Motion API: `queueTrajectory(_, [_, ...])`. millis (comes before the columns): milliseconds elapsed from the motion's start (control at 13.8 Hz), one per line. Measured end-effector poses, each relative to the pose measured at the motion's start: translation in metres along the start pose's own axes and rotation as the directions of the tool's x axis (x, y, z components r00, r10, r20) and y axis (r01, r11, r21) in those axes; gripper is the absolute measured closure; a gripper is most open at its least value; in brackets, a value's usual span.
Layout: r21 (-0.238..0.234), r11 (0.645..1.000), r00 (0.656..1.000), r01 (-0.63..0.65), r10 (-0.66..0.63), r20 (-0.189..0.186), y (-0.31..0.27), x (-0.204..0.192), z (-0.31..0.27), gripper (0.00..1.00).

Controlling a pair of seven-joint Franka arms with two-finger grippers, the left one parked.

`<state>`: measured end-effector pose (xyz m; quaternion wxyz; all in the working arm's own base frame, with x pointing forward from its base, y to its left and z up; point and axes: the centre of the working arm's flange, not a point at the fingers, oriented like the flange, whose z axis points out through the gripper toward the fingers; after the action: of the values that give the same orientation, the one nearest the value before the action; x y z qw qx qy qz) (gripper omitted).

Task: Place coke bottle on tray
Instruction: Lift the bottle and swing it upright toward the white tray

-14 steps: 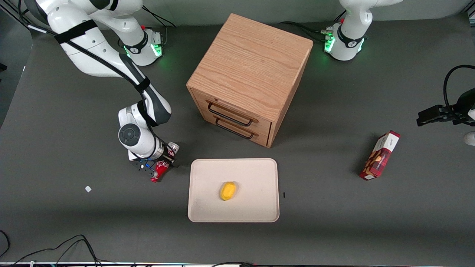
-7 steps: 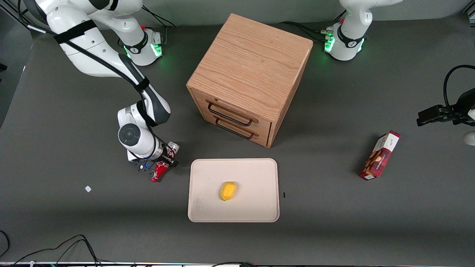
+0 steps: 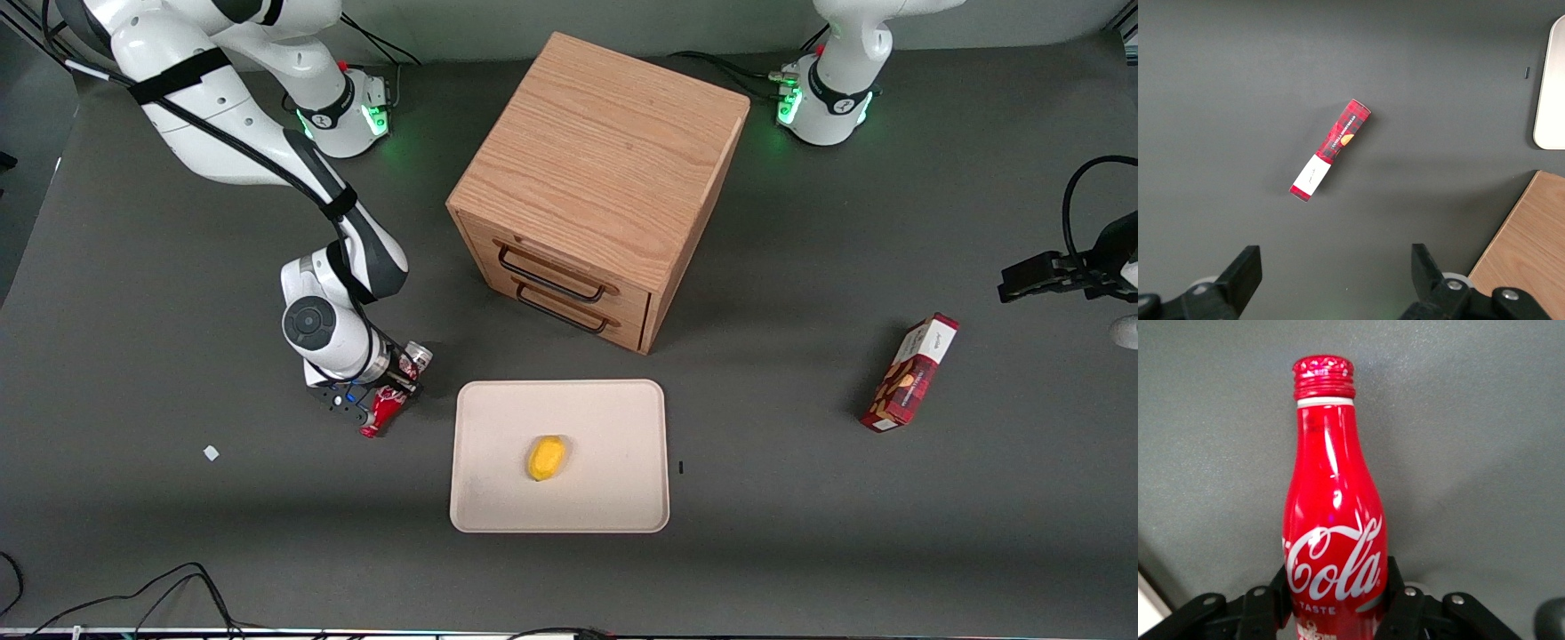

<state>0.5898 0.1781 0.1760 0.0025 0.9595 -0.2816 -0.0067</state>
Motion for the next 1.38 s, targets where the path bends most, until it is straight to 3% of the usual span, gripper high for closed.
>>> queueTrajectory(218, [-0.008, 1.000, 1.000, 0.002, -0.002, -0.002, 0.000, 0.001, -0.010, 0.46])
queueTrajectory(436, [-0.062, 0.997, 0.999, 0.046, -0.045, 0.014, 0.006, 0.001, -0.063, 0.46])
queueTrajectory(1018, [-0.139, 0.975, 0.975, 0.171, -0.147, 0.169, 0.065, 0.006, -0.249, 0.46])
queueTrajectory(1382, [-0.086, 0.980, 0.978, 0.178, -0.166, 0.128, 0.071, 0.028, -0.322, 0.46])
